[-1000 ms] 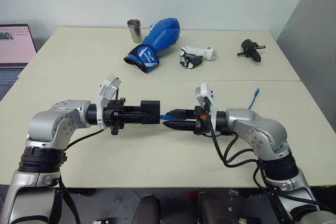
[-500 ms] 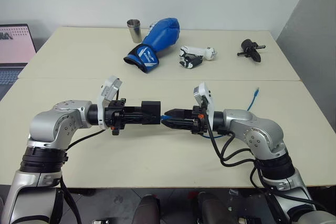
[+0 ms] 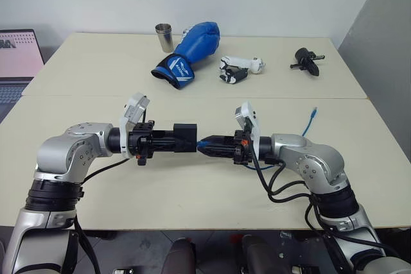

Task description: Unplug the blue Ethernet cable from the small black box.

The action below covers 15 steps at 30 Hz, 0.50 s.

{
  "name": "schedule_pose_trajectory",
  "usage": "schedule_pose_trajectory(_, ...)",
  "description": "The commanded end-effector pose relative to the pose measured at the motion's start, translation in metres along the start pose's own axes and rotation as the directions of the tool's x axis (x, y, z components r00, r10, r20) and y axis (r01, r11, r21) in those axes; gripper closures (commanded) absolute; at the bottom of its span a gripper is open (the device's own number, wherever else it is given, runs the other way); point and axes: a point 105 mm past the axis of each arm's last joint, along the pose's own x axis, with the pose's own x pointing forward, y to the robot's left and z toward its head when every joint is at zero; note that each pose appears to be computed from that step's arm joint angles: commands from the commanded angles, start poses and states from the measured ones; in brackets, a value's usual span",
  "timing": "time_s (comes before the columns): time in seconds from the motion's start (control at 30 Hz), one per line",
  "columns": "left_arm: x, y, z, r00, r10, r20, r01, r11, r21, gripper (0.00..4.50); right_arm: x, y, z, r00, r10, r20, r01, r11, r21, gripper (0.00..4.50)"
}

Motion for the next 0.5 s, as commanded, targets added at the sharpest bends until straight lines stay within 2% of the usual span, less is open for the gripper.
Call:
schedule_pose_trajectory(0.03,0.0035,-0.0056,0.0086,1.0,-0.028,-0.007,0.028,0.998,0.051,3.72,0.0024,0.0072,0.0115,0.999,0.038,0.027,-0.038,0.999,-0.019,4.25)
schedule_pose_trajectory(0.07,0.0036,-0.0059,0.0083,1.0,-0.029,-0.009,0.029,0.998,0.052,3.72,0.0022,0.0077,0.0114,0.999,0.042,0.026,-0.041,0.999,-0.017,4.4)
schedule_pose_trajectory(0.5,0.0043,-0.0105,0.0031,0.998,-0.058,-0.036,0.059,0.997,0.048,3.72,-0.0038,0.0129,0.0097,0.996,0.091,0.008,-0.091,0.995,0.049,4.41)
